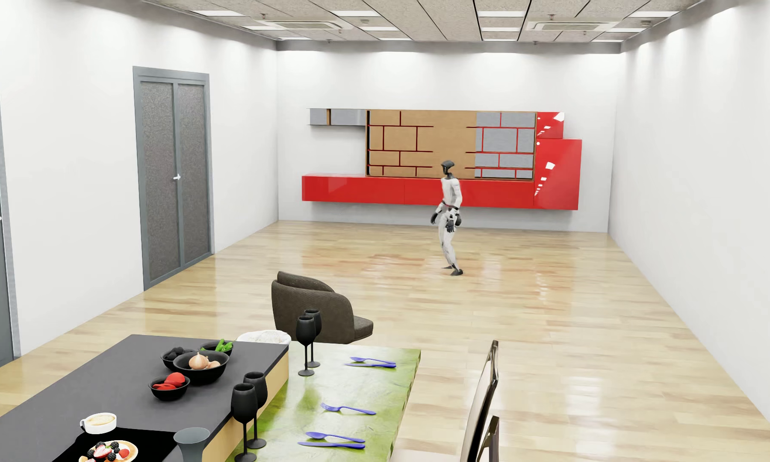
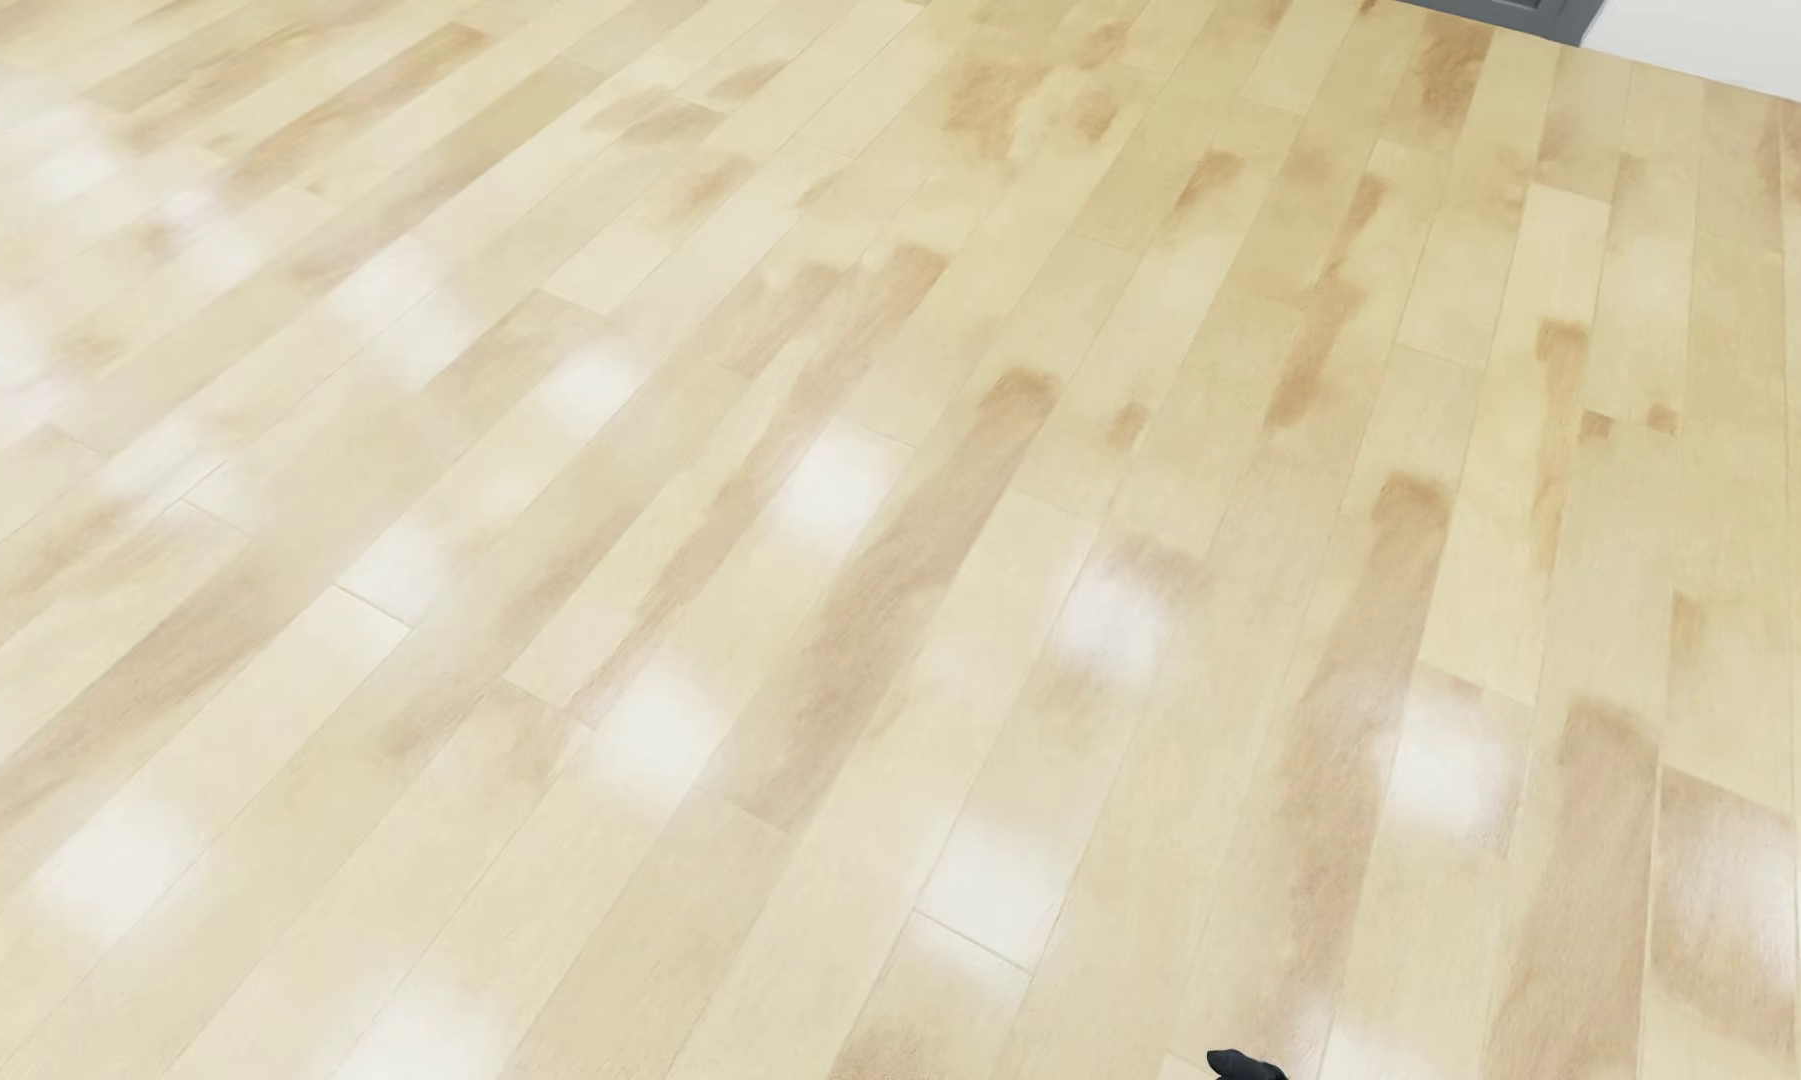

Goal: Head to the officechair

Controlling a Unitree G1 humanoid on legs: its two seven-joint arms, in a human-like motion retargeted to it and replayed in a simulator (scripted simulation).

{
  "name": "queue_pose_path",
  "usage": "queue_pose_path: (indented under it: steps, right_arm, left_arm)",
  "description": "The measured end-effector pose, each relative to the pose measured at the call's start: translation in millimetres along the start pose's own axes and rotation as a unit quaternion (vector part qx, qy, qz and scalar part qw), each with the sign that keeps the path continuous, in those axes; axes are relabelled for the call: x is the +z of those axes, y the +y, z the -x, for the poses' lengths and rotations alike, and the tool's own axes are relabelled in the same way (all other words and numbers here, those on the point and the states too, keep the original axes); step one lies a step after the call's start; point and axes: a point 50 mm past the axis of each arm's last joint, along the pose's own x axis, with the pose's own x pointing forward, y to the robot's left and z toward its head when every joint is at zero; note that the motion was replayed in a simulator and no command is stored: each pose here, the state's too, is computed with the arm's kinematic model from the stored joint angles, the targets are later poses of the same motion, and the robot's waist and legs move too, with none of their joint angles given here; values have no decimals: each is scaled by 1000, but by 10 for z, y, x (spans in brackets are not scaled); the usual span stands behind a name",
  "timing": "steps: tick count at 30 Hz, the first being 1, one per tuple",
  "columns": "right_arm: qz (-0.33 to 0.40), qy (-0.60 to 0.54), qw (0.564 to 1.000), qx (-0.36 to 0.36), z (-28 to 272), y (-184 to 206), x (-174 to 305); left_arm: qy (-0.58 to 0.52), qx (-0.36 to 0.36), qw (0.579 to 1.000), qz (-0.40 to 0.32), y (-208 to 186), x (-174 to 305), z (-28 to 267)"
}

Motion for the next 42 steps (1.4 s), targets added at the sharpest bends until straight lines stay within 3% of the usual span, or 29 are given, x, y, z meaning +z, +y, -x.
queue_pose_path:
  steps: [4, 7, 10, 12, 16, 19, 22, 25, 27, 30, 32, 33, 35, 37, 38, 40, 42]
  right_arm:
    - [65, -70, 994, 49, -62, -17, 319]
    - [6, -104, 995, 3, -71, -218, 487]
    - [-78, -47, 992, -90, 14, -491, 55]
    - [-95, 36, 987, -126, 161, -503, -448]
    - [-55, 173, 983, -5, 385, -52, -1056]
    - [-73, 218, 969, 92, 555, 299, -1224]
    - [-91, 221, 967, 91, 711, 470, -1256]
    - [-118, 246, 960, 67, 784, 643, -1222]
    - [-100, 216, 968, 74, 563, 571, -1008]
    - [-16, 84, 996, 18, 108, 97, -387]
    - [16, -31, 999, -21, -39, -124, 115]
    - [31, -97, 994, -33, -70, -230, 415]
    - [43, -216, 972, -75, -22, -489, 946]
    - [-19, -272, 953, -131, 98, -692, 1107]
    - [-51, -267, 950, -152, 133, -767, 1015]
    - [-73, -205, 962, -163, 131, -773, 653]
    - [-58, -91, 986, -126, 41, -555, 251]
  left_arm:
    - [-9, 31, 999, 29, 42, -140, 72]
    - [-29, 98, 994, 45, 286, -194, 154]
    - [-94, 163, 982, 28, 538, 87, 244]
    - [-160, 192, 968, 15, 664, 457, 309]
    - [-276, 244, 930, 1, 958, 1073, 529]
    - [-330, 240, 911, -64, 1136, 1457, 653]
    - [-349, 233, 903, -94, 1226, 1760, 666]
    - [-172, 191, 966, -21, 989, 1192, 175]
    - [-15, 139, 990, 6, 640, 572, -46]
    - [52, -63, 994, -66, -60, 57, -72]
    - [64, -166, 983, -39, -383, -355, 52]
    - [78, -177, 981, 8, -460, -564, 135]
    - [108, -107, 983, 100, -490, -886, 303]
    - [166, 10, 973, 162, -567, -1070, 456]
    - [196, 34, 964, 178, -686, -1058, 503]
    - [204, -22, 964, 170, -878, -863, 458]
    - [132, -117, 979, 105, -811, -524, 277]
